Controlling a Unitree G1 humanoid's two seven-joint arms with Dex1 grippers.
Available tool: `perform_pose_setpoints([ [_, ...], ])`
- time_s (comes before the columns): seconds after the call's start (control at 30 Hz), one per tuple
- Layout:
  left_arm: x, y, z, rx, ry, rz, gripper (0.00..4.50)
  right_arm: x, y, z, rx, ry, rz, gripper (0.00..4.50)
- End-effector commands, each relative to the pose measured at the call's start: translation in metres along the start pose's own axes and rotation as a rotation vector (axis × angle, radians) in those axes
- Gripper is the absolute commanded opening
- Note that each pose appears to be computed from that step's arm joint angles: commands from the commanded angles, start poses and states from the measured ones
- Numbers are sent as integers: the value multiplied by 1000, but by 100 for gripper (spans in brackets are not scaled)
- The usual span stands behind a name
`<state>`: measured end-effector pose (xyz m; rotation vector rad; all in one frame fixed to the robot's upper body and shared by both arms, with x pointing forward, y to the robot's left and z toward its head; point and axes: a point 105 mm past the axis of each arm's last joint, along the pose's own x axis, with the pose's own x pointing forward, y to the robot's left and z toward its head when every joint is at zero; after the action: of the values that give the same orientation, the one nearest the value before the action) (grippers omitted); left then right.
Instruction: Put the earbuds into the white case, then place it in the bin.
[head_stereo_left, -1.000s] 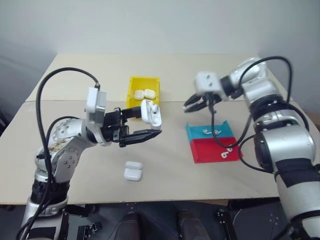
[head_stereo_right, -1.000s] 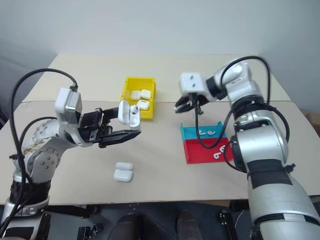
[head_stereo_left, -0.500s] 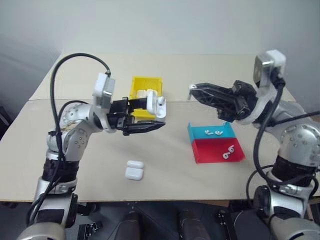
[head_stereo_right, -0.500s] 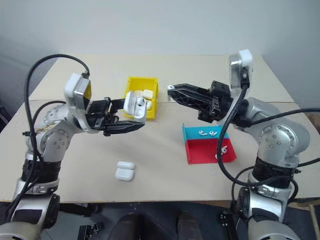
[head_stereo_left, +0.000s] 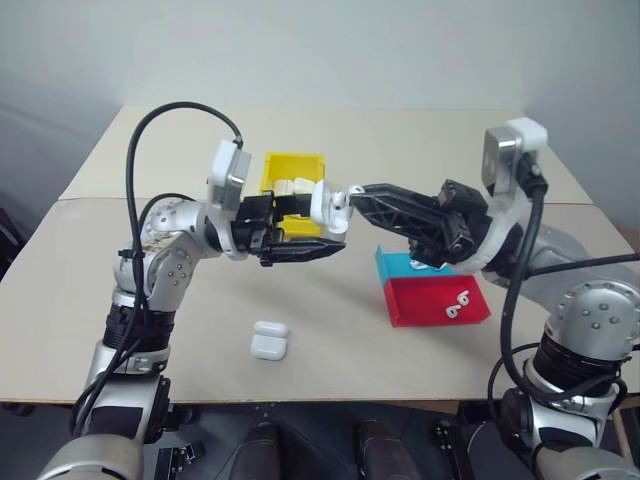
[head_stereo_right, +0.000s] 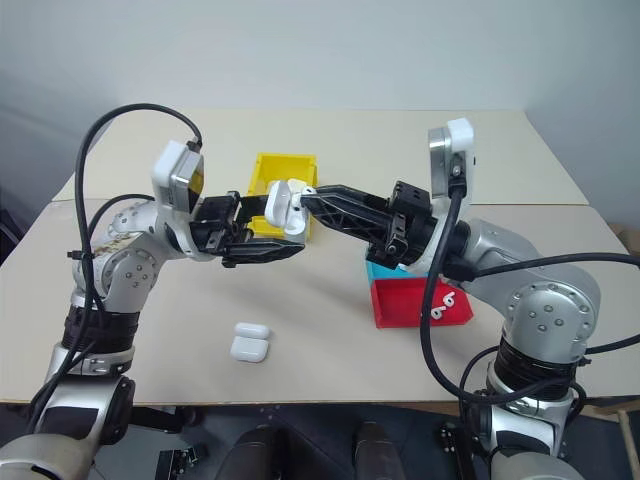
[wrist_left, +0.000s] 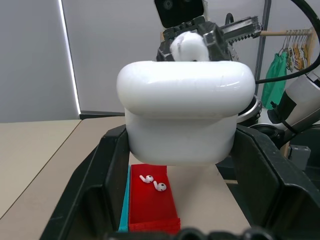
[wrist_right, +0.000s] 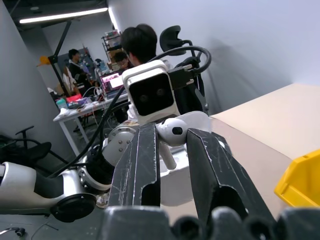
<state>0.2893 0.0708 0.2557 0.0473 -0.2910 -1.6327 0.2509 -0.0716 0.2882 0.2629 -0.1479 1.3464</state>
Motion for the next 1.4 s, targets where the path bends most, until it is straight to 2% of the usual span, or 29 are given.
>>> perform_pose_setpoints([
  [0.03,4,-1,4,22,-2,-13,277,0,7,11,-35,-49,20,61],
  [0.67,8,-5,2,25,-30,5,277,-4,-1,-16,-80,146,-18,61],
  [0.9,8,-4,2,29,-35,13,277,-9,0,-17,-111,194,1,290],
  [1.13,8,-2,-1,25,-34,19,277,-18,5,-4,-138,172,33,290],
  [1.23,10,0,-4,17,-30,26,277,-26,3,8,-178,172,23,236],
  [1.4,20,2,-17,-7,-17,23,277,-24,-12,35,-345,250,-9,64],
])
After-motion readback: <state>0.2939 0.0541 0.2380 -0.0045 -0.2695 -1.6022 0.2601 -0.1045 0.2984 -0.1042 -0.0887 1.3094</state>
